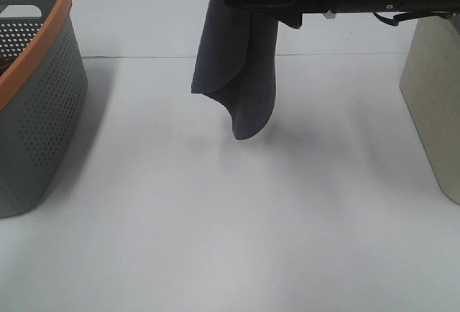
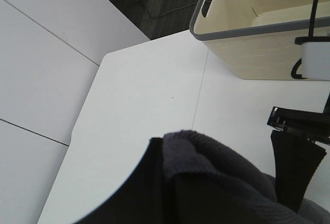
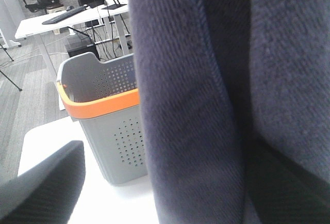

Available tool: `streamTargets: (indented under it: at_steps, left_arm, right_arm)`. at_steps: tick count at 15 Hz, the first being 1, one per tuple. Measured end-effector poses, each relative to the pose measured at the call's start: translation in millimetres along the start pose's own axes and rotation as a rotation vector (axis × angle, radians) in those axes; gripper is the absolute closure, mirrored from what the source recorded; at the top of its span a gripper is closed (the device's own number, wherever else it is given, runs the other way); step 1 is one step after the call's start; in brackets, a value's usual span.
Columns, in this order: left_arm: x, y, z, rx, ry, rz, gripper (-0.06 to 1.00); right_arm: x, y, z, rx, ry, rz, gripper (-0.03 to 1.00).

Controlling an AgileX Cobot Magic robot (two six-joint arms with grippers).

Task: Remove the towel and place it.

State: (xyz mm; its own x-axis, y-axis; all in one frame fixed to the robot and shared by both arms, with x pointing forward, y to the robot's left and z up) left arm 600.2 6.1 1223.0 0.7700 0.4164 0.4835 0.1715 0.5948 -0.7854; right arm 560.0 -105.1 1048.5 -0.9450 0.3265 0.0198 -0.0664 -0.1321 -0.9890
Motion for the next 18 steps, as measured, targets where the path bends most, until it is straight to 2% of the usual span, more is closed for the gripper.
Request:
streamTargets:
  at_steps: [3,6,10,12,18]
  left_arm:
    - [0.0,0.4,-0.9,0.0,0.0,0.0,0.94]
    - [0.0,0.4,-0.9,0.0,0.0,0.0,0.94]
    - [0.5,0.5,-1.4,-0.001,-0.004,-0.001,0.94]
    - [0.6,0.4,-1.4,-0.001,-0.004,-0.001,0.94]
    - [1.0,1.2,-1.9,0.003,-0.007,-0.005,0.94]
  right_arm:
    - [19.4,-3.3,-16.2,0.001,-0.062,0.023,0.22]
    - [24.4,10.0,-37.2,0.096,0.0,0.108,0.22]
    - [21.9,29.2,-48.3,0.143,-0.008,0.158,0.22]
    - [1.7,53.0,-56.9,0.231,0.067,0.134,0.22]
    - [-23.4,64.5,-49.7,0.332,0.249,0.069,0.24]
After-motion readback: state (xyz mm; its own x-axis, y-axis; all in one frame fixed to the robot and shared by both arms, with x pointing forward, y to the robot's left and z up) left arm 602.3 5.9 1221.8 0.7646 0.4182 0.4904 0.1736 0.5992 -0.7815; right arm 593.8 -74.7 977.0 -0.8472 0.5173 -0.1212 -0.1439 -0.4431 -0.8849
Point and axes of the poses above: a point on each arm's last joint axis where the gripper is mounted, z pointing back along that axis away from the gripper, x along the wrist's bending axis when the last joint is at zero, y = z × x, the point moved 5 cm from there along -z, pointing out along that axis toward the gripper, and after that the axes turned 10 degrees about z, right-handed, at the moved point
